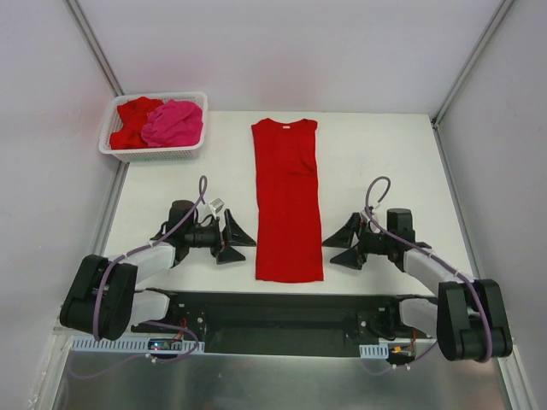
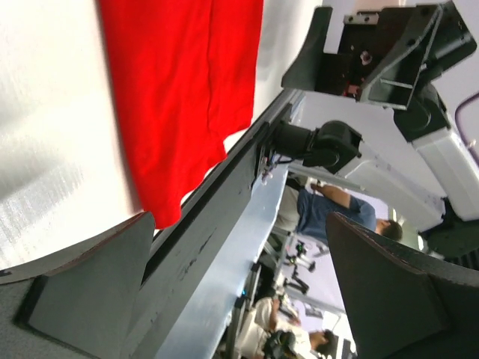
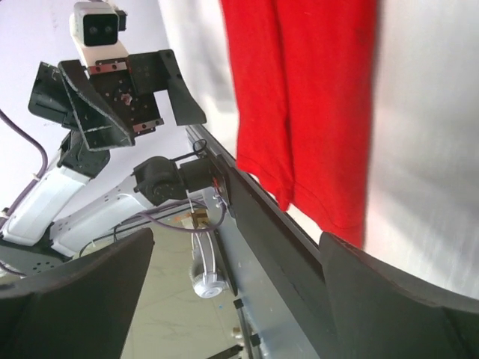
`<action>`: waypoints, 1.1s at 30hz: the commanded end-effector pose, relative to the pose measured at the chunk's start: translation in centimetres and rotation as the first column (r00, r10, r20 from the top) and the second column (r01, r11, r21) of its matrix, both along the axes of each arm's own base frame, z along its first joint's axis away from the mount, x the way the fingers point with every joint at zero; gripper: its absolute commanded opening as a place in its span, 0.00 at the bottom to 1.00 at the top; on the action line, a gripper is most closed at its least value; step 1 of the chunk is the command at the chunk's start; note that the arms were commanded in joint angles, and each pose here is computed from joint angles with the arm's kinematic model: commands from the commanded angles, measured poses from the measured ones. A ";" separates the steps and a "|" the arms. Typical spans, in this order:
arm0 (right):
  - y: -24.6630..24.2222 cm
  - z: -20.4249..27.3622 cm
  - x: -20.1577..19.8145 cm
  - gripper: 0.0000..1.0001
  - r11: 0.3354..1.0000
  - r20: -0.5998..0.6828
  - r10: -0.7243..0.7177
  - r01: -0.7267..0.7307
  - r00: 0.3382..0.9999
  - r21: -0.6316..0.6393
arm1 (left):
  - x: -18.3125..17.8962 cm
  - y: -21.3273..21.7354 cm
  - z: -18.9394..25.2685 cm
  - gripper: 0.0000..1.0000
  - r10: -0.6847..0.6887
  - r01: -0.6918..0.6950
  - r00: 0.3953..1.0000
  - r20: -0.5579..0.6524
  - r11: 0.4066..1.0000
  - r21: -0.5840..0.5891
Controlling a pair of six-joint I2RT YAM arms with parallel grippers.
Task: Fold and stack the t-shirts
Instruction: Grab the bottom of the folded rectangular tshirt with both arms
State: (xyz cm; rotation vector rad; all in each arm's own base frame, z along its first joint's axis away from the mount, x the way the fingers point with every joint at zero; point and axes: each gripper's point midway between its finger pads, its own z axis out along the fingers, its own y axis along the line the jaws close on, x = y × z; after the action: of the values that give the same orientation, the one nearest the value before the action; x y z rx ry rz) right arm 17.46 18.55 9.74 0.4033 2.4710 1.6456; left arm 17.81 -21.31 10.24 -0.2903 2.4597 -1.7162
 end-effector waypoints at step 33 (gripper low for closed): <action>3.4 -5.8 -3.4 0.98 0.944 -0.033 0.273 -0.274 0.961 -0.184 | -3.4 -0.2 -5.0 0.99 -0.146 0.155 0.985 -0.089 0.983 0.099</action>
State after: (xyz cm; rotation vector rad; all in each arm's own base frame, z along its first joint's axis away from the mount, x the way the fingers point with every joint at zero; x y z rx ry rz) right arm 13.95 22.53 4.86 0.0478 2.7492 1.5928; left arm 15.68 -21.33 5.83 -0.2536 2.6456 -1.7108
